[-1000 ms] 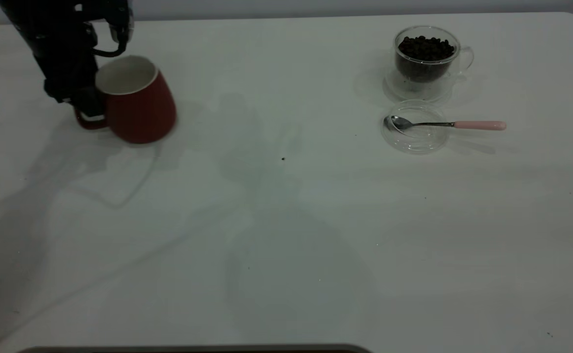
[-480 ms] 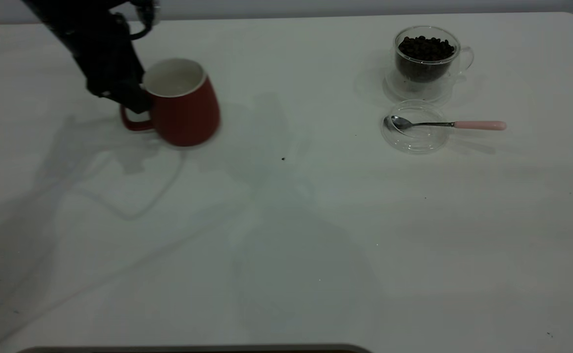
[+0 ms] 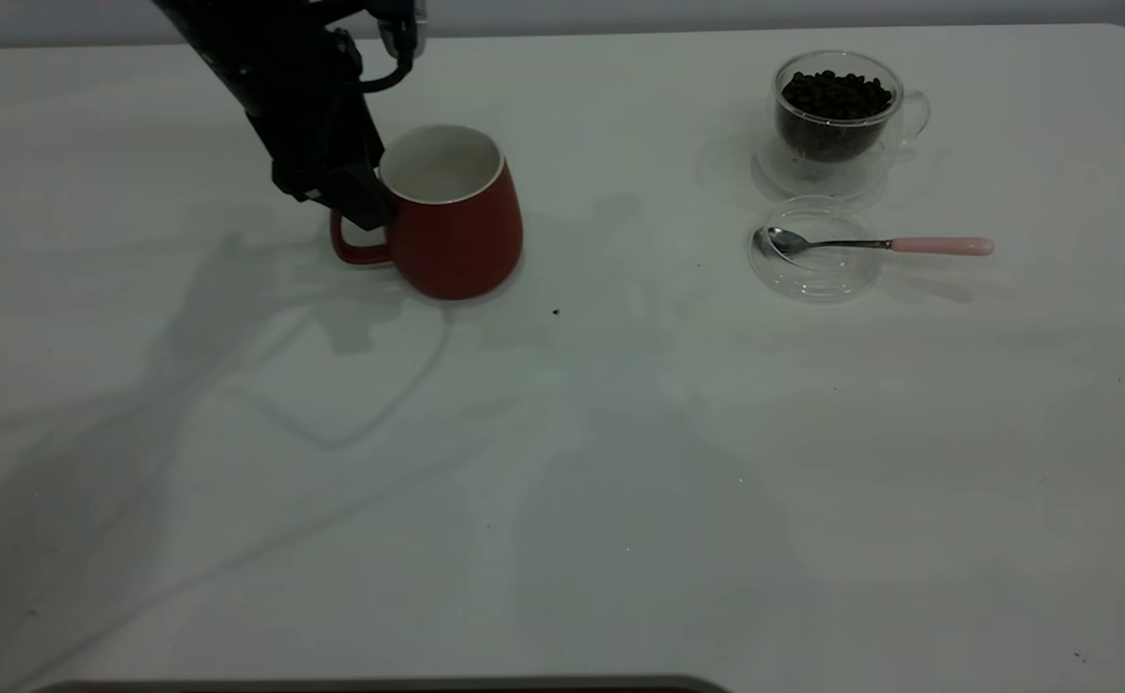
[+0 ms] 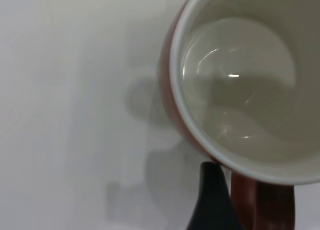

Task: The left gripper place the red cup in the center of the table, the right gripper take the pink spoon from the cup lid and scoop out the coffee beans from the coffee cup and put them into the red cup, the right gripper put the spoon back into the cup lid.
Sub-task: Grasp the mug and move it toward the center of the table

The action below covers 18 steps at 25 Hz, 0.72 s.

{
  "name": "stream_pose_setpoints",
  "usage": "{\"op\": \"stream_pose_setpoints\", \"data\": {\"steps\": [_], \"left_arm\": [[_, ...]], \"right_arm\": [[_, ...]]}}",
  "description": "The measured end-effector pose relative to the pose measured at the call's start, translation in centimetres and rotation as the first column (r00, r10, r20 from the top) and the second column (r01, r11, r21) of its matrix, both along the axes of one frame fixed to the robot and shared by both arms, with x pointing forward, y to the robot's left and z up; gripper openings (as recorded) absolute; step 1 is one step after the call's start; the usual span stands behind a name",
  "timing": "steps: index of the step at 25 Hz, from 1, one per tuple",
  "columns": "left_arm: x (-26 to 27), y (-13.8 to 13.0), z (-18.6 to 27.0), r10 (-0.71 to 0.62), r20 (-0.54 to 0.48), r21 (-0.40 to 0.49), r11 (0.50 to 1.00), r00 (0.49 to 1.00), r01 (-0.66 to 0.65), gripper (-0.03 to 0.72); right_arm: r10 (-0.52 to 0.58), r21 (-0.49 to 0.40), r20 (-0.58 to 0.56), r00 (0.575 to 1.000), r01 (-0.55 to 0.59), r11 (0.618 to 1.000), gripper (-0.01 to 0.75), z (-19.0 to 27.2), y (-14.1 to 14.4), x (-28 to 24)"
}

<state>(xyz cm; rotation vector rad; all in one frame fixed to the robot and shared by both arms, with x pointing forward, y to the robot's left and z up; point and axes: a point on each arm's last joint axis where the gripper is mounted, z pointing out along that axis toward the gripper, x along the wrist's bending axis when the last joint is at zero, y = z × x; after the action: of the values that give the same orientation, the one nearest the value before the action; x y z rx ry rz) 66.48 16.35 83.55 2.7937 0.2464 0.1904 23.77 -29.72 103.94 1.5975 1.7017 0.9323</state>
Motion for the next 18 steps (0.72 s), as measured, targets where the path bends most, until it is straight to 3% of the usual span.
{"op": "stream_pose_setpoints", "data": {"steps": [12,18], "left_arm": [[-0.4,-1.2,0.0,0.008,-0.02,-0.027,1.0,1.0,-0.009,0.587],[-0.9,0.3,4.5,0.09,-0.054,0.055,0.995,0.995,-0.087,0.587]], "right_arm": [[0.0,0.0,0.0,1.0,0.0,1.0,0.453,0.0,0.0,0.0],[0.0,0.0,0.0,1.0,0.0,1.0,0.453,0.0,0.0,0.0]]}}
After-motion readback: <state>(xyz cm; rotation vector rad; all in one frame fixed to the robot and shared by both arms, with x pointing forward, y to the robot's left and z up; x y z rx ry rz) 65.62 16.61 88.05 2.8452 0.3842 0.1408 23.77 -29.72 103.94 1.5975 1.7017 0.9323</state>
